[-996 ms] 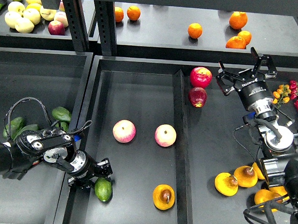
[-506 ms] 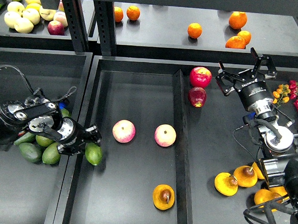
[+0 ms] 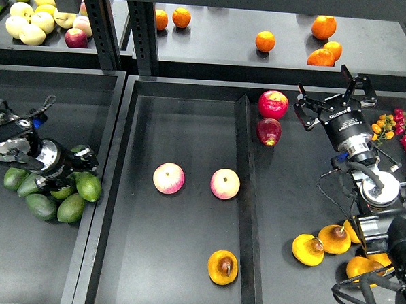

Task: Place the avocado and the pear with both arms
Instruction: 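Carry the avocado with the left gripper into the avocado bin and release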

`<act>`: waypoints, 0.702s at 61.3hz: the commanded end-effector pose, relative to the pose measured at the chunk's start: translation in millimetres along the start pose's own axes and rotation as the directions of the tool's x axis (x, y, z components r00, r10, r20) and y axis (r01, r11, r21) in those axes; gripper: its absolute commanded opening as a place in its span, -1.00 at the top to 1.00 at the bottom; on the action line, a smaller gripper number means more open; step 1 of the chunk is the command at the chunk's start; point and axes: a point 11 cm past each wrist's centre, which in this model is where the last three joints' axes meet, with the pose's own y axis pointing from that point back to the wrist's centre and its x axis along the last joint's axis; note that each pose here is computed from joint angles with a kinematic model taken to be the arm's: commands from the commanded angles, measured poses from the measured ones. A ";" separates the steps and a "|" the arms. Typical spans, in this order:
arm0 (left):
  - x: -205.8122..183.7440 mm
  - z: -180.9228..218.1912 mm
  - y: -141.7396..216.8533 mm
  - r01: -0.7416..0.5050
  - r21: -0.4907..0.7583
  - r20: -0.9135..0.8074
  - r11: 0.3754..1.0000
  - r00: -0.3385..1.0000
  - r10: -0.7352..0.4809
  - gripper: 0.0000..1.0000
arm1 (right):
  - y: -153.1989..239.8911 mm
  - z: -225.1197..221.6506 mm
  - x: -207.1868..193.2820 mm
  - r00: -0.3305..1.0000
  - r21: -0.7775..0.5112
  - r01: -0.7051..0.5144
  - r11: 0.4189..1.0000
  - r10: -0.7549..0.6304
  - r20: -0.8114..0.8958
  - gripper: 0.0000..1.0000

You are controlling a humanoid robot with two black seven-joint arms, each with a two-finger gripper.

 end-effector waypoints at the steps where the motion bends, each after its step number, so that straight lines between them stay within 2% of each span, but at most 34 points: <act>1: 4.7 -21.2 -1.8 -0.007 0.034 -0.024 0.999 1.000 0.008 -0.05 | -0.4 0.0 -0.4 1.000 -0.001 0.001 1.000 -0.001 0.000 -0.99; 30: -4.0 -39.3 -14.6 0.012 0.066 -0.054 0.998 0.999 -0.008 -0.12 | 0.0 0.1 -0.3 1.000 -0.001 0.001 1.000 -0.001 0.000 -0.99; 43: -5.4 -43.4 -17.3 0.014 0.073 -0.062 0.997 0.998 -0.010 -0.24 | 0.0 0.1 -0.3 1.000 -0.001 0.001 1.000 -0.001 0.000 -0.99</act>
